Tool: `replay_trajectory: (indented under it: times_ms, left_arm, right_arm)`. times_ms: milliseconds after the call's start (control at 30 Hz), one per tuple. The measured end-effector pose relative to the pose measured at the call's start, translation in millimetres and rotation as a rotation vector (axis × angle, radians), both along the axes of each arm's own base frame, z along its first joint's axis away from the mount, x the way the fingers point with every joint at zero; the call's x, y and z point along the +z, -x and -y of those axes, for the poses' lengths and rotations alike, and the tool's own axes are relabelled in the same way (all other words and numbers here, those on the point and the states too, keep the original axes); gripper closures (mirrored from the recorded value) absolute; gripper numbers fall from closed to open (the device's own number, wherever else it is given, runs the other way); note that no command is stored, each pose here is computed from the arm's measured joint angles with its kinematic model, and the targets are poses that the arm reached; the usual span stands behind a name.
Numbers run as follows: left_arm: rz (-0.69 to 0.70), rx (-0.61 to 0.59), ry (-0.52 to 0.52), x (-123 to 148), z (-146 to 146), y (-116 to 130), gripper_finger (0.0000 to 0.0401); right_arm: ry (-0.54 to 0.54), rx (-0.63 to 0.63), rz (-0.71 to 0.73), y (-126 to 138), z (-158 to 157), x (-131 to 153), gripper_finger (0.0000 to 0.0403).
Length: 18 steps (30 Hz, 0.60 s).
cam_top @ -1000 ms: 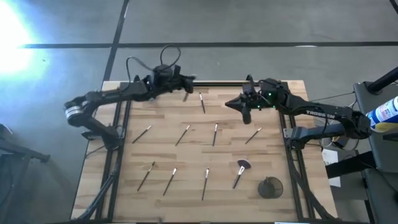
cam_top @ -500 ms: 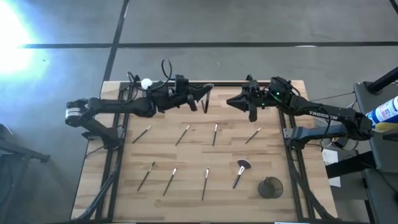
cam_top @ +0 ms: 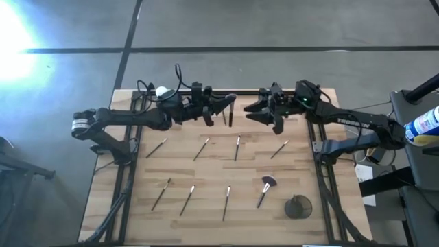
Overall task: Put items in baskets/containers
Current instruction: Put the foundation brush into the brush holder
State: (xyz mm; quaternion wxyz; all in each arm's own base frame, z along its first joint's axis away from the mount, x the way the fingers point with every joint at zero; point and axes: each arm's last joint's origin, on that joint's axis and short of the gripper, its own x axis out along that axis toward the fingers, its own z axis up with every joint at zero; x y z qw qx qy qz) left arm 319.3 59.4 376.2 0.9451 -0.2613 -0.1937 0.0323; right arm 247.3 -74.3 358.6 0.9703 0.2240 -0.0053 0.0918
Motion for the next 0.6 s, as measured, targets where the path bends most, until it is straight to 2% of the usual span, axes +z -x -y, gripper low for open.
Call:
replay_trajectory:
  times_ms: [200,367,600]
  left_arm:
    - [0.005,-0.051,-0.037,3,-1,1,0.0396]
    - [-0.001,-0.092,-0.080,3,-2,1,0.0396]
    - [0.016,-0.081,-0.104,8,-1,5,0.0396]
  right_arm:
    - [-0.021,-0.011,-0.008,-37,9,12,0.0234]
    - [-0.032,0.013,-0.022,-62,13,17,0.0243]
    - [-0.027,0.013,-0.069,-64,6,24,0.0298]
